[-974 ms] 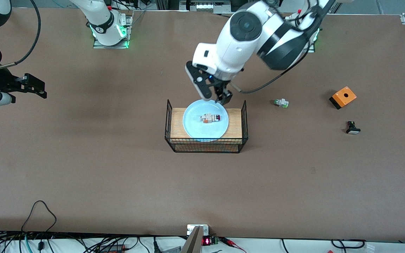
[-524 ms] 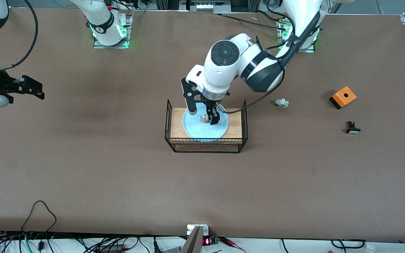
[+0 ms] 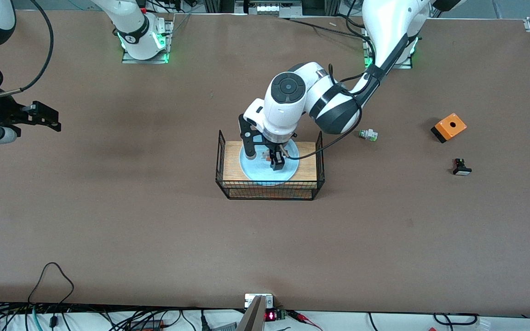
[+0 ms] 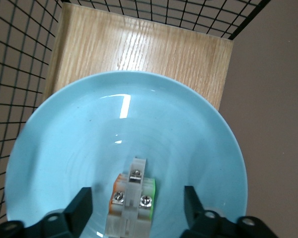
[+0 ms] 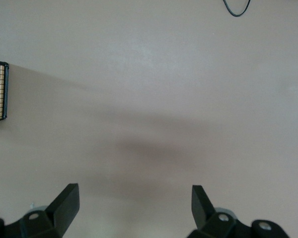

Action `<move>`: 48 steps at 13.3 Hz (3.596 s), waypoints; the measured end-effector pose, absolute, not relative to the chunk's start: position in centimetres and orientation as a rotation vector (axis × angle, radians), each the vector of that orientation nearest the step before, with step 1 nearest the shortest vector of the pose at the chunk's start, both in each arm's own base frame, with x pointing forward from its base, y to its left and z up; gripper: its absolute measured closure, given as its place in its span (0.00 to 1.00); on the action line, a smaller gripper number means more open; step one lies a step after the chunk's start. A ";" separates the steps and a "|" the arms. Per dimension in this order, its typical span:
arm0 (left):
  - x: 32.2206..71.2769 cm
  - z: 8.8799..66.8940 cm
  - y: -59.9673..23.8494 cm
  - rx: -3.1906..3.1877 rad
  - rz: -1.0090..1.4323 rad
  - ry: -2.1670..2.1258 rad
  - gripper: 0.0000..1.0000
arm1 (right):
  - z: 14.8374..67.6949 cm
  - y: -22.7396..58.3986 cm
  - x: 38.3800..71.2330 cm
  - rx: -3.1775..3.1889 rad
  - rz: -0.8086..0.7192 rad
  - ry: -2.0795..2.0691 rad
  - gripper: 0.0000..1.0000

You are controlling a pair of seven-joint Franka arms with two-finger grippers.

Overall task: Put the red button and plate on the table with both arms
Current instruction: 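Lower the left gripper and grasp the red button, then lift the button with the left gripper while the right gripper moves out, then lower the button with the left gripper while the right gripper nears the plate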

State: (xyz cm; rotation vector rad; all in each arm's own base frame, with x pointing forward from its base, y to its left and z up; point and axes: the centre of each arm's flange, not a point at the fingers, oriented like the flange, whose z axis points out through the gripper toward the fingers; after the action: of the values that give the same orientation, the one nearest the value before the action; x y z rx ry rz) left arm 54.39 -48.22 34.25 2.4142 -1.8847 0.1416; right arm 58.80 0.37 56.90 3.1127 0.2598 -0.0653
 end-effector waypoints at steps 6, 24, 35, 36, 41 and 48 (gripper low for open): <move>54.3 36.1 -49.0 2.406 0.178 -1.889 0.67 | 55.6 1.4 59.0 3.117 -0.102 0.277 0.00; 65.8 38.6 -12.6 3.020 -0.407 -0.621 0.67 | 55.9 19.8 56.5 3.148 -0.131 -0.826 0.00; 66.5 18.6 -0.8 3.054 -0.210 -0.439 0.67 | 51.2 35.1 54.9 2.944 -0.075 -1.409 0.00; 66.5 18.4 -0.8 3.053 -0.210 -0.440 0.67 | 50.9 35.9 54.8 2.942 -0.061 -1.392 0.00; 66.4 18.5 -0.9 3.053 -0.213 -0.439 0.54 | 49.4 40.3 54.0 2.904 -0.011 -1.540 0.00; 67.0 33.8 -2.8 3.135 -0.314 -0.389 0.00 | 43.9 47.2 51.3 2.878 0.058 -1.552 0.00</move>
State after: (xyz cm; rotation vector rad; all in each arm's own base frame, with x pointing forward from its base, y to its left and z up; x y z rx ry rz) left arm 66.99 -2.83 33.80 3.1351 -0.3887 -0.3137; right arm 51.30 47.19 43.88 2.8781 -1.5522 0.0580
